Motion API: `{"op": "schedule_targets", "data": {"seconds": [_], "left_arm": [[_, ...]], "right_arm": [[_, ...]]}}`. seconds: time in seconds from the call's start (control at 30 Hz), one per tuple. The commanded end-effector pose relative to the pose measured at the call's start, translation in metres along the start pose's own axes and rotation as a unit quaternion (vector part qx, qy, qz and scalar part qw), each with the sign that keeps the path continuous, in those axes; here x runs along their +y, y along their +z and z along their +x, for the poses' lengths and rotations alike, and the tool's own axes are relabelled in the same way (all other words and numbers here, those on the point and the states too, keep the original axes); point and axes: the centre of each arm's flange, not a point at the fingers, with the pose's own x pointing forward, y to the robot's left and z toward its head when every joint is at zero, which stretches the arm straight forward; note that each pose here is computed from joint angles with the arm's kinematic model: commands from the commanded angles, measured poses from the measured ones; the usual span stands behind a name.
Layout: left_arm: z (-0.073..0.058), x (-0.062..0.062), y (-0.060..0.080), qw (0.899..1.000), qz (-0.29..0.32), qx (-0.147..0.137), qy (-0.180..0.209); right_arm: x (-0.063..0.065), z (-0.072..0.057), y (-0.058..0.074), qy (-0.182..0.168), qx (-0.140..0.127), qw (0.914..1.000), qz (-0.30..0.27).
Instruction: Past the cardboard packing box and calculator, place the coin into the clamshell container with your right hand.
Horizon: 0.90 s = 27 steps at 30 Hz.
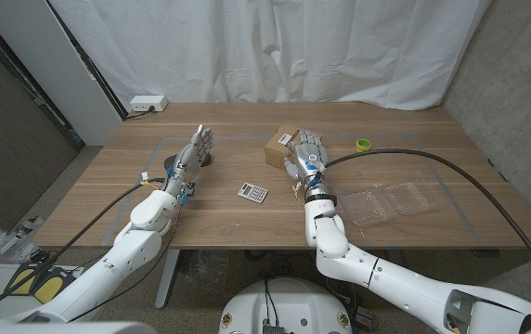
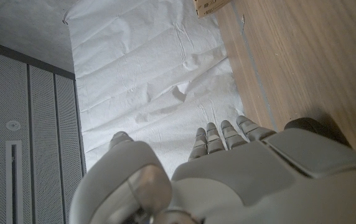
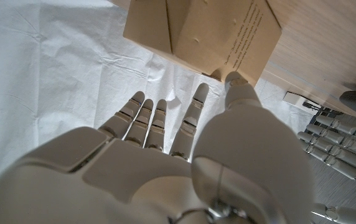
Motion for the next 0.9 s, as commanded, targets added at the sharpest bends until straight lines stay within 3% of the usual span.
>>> {"op": "schedule_targets", "data": {"seconds": [0.03,0.33,0.9], "left_arm": [[0.0045,0.0015,-0.0032,1.000,-0.003,0.003,0.000],[0.0099,0.0029,-0.0078,1.000,-0.007,0.008,-0.003],[0.0138,0.0049,-0.0098,1.000,-0.010,0.005,-0.004]], "right_arm": [[0.0054,0.0026,0.0005,0.008,-0.002,1.0000,-0.001],[0.0118,0.0039,0.0014,0.014,0.001,0.9999,-0.001],[0.0118,0.0013,-0.0040,0.004,0.000,1.0000,0.002]]}}
